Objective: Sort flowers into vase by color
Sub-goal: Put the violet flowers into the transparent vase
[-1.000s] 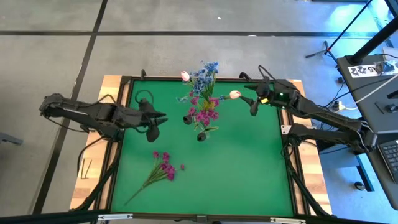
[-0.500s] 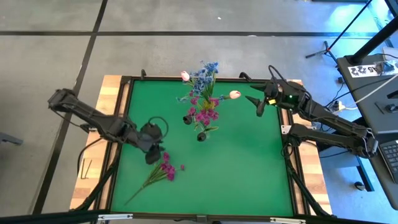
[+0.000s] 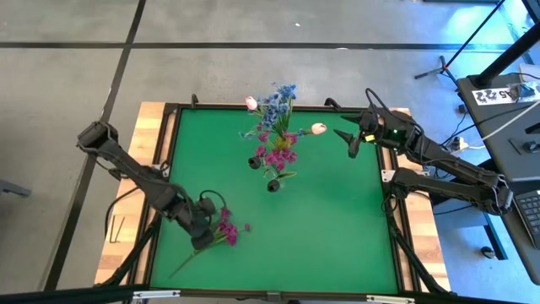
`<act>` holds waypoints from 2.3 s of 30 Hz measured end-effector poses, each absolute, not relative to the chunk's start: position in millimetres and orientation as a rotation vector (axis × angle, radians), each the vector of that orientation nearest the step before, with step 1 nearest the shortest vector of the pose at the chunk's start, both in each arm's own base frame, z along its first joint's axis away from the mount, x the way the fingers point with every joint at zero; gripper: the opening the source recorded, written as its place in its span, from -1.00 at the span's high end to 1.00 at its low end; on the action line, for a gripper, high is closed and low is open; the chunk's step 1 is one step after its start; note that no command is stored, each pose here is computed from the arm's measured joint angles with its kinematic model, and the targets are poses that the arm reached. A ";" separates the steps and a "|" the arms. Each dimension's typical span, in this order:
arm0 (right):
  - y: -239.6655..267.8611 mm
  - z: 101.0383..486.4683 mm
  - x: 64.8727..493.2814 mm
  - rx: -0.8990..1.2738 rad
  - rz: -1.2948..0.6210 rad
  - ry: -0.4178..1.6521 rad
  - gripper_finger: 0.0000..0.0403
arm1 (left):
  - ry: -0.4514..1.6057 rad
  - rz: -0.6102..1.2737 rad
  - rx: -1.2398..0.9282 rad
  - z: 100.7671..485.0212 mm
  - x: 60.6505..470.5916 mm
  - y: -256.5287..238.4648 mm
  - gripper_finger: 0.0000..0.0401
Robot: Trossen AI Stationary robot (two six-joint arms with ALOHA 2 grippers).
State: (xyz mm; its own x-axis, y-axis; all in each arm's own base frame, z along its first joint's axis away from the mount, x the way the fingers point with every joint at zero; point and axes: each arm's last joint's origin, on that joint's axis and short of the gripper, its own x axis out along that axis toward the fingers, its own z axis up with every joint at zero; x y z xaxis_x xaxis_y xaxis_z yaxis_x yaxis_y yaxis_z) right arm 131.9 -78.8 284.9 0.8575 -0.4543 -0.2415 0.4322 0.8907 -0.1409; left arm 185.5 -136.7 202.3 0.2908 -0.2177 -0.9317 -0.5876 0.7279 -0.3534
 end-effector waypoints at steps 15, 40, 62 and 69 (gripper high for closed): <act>-78.9 285.0 132.0 -0.083 -0.465 0.273 -0.32 | 1.498 0.301 -0.831 166.7 188.2 -168.5 -0.04; -78.8 284.3 131.9 -0.081 -0.464 0.279 -0.32 | 1.712 0.546 -0.945 127.8 199.6 -165.2 0.09; -77.6 286.5 132.0 -0.102 -0.429 0.259 -0.32 | 1.561 0.511 -0.844 175.7 252.0 -135.9 0.95; -77.2 286.9 131.4 -0.108 -0.428 0.257 -0.32 | 1.560 0.398 -0.723 226.8 266.2 -141.2 0.96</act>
State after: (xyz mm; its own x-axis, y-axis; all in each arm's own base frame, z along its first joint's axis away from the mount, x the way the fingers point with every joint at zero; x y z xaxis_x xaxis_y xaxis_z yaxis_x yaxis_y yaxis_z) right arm 131.4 -77.2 286.9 0.8780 -0.4231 -0.2238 0.3959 0.9047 -0.1572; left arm 266.2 -141.2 226.8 0.0079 -0.2107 -0.9775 -0.6531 0.7391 -0.1646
